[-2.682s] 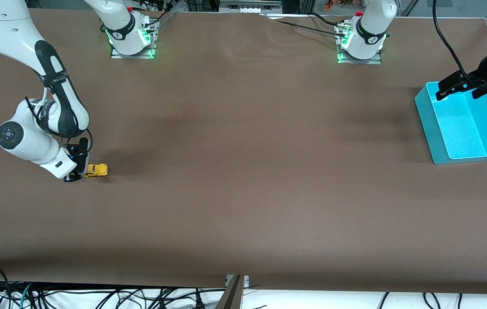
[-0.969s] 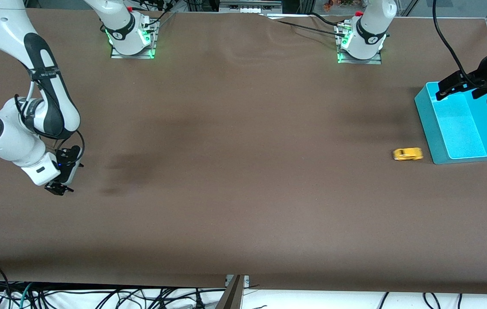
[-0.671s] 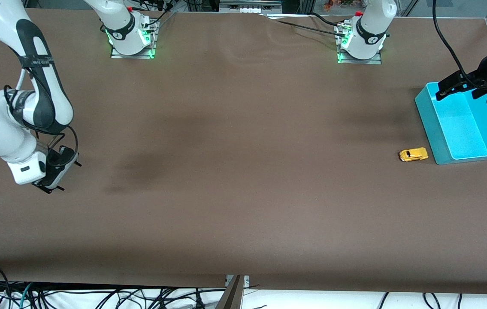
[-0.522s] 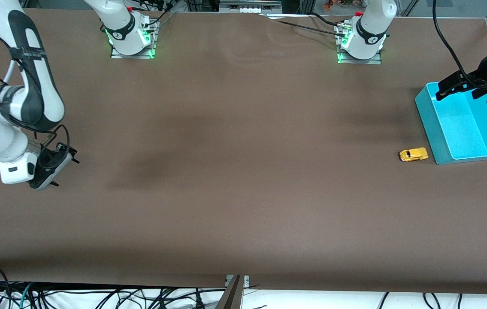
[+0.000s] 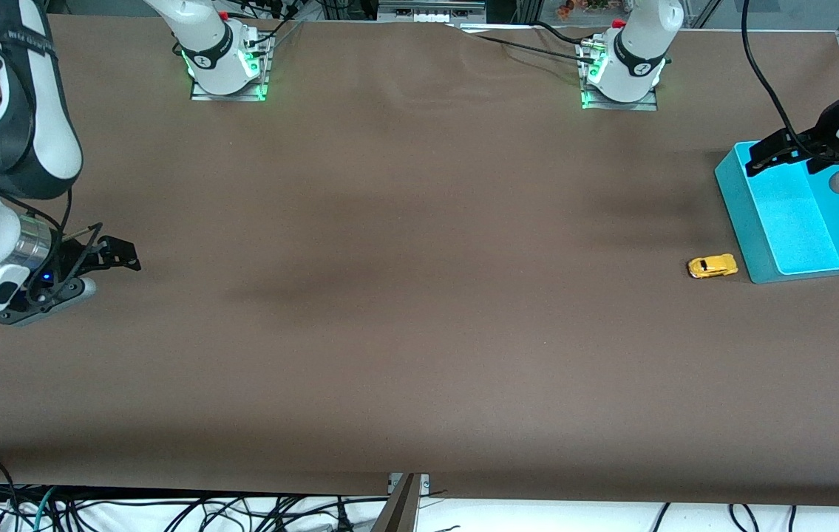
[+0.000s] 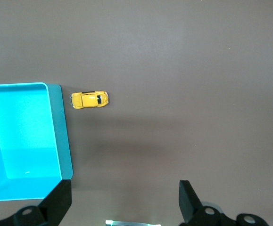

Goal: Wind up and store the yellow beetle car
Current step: 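Raise the right gripper away while the left gripper moves toward the car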

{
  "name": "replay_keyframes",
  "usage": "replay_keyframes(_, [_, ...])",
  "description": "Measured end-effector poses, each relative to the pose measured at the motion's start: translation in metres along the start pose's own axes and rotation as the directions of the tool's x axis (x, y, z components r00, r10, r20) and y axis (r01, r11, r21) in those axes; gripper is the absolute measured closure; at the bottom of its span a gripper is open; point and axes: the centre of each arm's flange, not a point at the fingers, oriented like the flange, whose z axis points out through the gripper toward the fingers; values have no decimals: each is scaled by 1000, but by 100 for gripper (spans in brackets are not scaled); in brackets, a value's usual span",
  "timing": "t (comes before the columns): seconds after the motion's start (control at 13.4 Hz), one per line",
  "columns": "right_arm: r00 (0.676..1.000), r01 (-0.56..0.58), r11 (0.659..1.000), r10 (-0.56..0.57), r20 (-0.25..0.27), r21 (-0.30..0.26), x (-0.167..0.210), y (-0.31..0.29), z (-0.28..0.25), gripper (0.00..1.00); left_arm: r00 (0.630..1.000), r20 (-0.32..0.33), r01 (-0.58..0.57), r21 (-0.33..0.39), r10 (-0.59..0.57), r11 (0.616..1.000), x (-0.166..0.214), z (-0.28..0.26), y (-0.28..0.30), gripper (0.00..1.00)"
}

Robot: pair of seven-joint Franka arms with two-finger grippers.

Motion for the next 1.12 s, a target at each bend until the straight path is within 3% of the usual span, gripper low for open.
replay_keyframes(0.22, [996, -94, 996, 94, 13, 2, -18, -18, -41, 0, 1000, 13, -1, 1, 1, 1000, 4, 7, 1, 0])
replay_keyframes(0.6, [995, -99, 995, 100, 23, -27, -33, -23, -93, 0, 998, 59, -5, 3, 5, 1000, 16, 35, 3, 0])
replay_keyframes(0.89, [994, -104, 987, 109, 29, -121, -36, -6, -99, 0, 995, 92, -43, -4, 44, 999, 25, 110, -11, 0])
replay_keyframes(1.12, [989, -142, 981, 144, 11, -129, -40, 16, -107, 0, 990, 56, -129, -17, 129, 992, 21, 181, -41, 0])
